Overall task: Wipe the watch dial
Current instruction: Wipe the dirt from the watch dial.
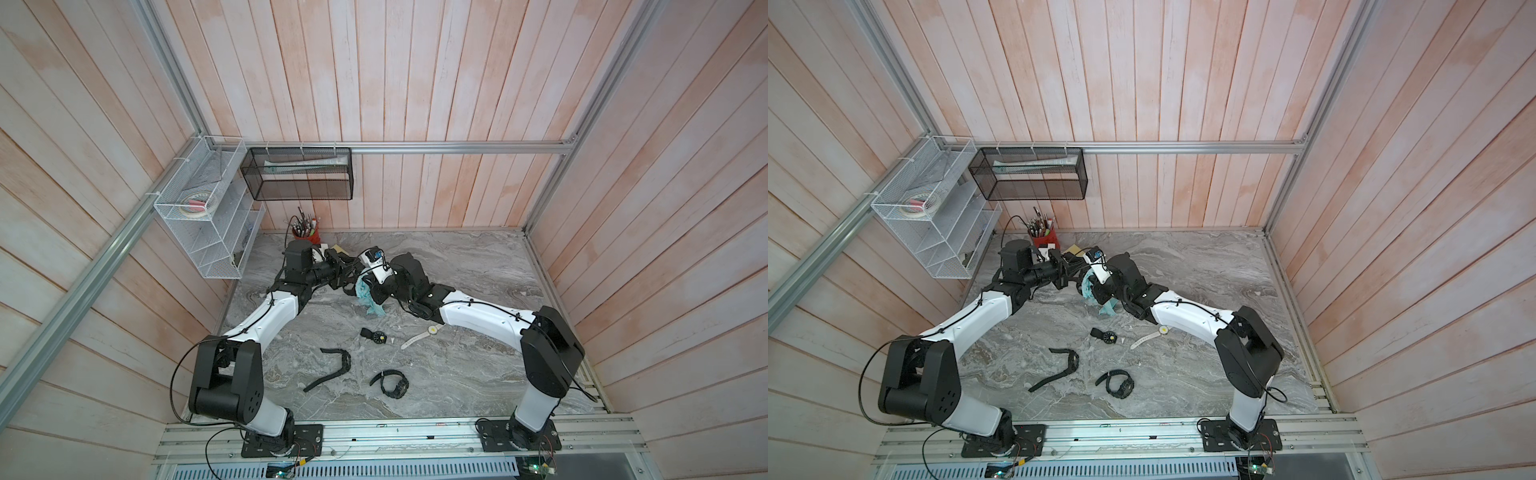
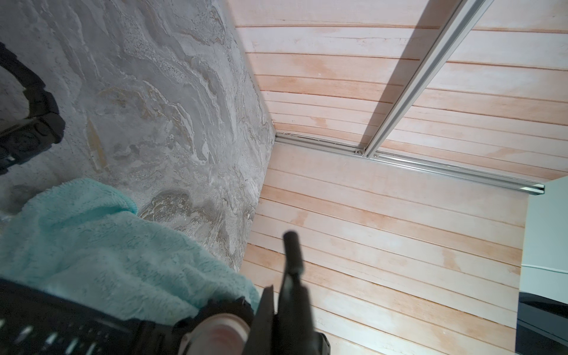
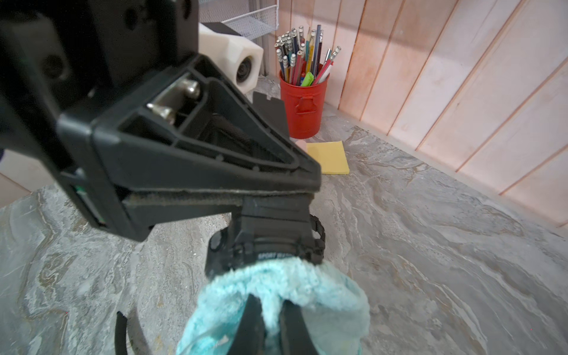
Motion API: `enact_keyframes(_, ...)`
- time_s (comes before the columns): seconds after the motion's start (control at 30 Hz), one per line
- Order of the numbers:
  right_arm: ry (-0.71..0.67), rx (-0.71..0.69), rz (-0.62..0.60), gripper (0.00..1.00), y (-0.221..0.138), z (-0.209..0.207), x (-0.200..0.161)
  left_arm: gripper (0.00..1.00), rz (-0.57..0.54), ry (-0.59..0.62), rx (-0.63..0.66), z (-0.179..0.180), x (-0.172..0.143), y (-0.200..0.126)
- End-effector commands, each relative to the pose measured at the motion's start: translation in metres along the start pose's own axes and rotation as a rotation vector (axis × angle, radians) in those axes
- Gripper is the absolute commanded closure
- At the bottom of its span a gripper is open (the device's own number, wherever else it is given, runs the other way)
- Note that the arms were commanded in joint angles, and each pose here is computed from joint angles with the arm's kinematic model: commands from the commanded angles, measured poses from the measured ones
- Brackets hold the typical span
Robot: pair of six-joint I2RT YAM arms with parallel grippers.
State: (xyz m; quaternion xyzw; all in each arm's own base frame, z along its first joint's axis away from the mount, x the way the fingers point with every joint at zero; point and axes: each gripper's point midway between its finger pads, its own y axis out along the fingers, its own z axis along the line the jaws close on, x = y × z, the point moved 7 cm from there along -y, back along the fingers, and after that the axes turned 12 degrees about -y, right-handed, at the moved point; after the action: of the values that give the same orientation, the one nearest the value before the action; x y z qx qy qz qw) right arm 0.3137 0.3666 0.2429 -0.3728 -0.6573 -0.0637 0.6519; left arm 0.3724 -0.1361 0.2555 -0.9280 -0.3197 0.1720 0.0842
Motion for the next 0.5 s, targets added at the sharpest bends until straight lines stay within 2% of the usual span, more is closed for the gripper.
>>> enact_keyframes(0.0, 0.032, -0.184, 0.028, 1.00, 0.008, -0.031, 0.002, 1.00, 0.135, -0.003, 0.012, -0.001, -0.029, -0.001)
enact_keyframes(0.13, 0.050, -0.214, 0.035, 1.00, 0.002, -0.034, -0.003, 1.00, 0.134, 0.000, 0.010, -0.004, -0.027, -0.002)
enact_keyframes(0.33, 0.154, -0.265, -0.054, 1.00, -0.025, -0.050, -0.002, 1.00, 0.119, -0.022, 0.010, -0.002, -0.020, -0.007)
enact_keyframes(0.47, 0.192, -0.287, -0.029, 1.00, -0.031, -0.061, -0.015, 1.00, 0.116, -0.029, 0.009, -0.001, -0.015, -0.009)
